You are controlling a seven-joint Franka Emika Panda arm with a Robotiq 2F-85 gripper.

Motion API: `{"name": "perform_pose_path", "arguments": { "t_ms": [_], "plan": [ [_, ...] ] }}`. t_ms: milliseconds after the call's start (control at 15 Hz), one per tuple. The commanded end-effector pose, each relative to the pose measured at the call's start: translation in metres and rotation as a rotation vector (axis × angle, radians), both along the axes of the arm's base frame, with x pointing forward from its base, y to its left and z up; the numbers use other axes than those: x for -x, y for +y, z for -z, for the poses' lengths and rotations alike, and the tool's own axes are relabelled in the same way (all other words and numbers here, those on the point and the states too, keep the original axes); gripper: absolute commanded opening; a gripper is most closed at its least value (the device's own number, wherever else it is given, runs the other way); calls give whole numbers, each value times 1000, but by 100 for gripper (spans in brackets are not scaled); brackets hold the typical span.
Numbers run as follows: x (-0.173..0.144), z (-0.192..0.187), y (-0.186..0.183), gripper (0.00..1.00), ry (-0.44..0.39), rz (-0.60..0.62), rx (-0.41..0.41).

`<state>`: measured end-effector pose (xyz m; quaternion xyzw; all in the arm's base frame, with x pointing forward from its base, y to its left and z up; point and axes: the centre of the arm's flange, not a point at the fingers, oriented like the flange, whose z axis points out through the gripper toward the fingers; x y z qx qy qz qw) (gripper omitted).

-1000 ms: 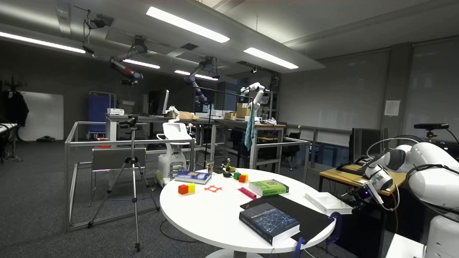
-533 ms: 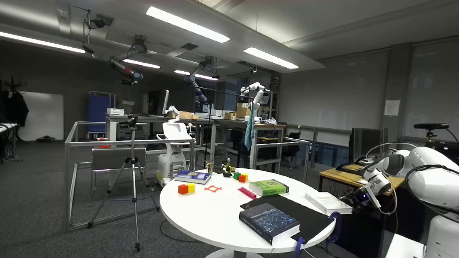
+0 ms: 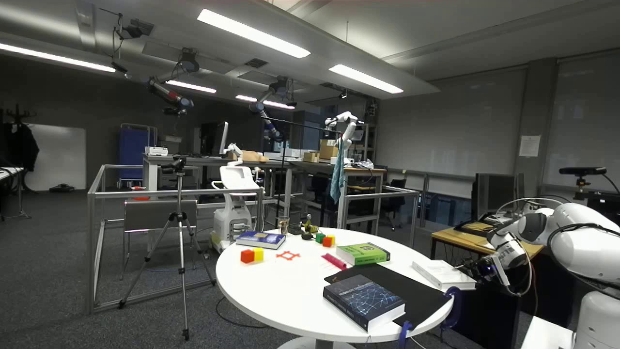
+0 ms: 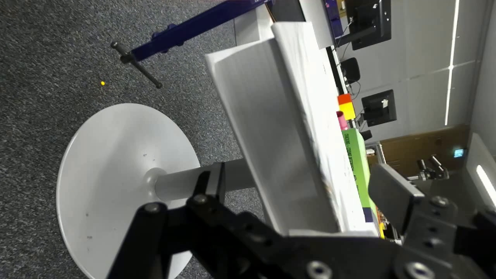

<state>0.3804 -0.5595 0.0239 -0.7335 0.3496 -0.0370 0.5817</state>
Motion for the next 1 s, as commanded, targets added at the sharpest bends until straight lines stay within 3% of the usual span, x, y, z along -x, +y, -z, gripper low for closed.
{"name": "perform_pose_path", "arguments": {
  "t_ms": [0, 933],
  "plan": [
    [-5, 5, -11, 100, -67, 30, -31],
    [-10, 28, -5, 100, -91, 69, -53]
  ]
}}
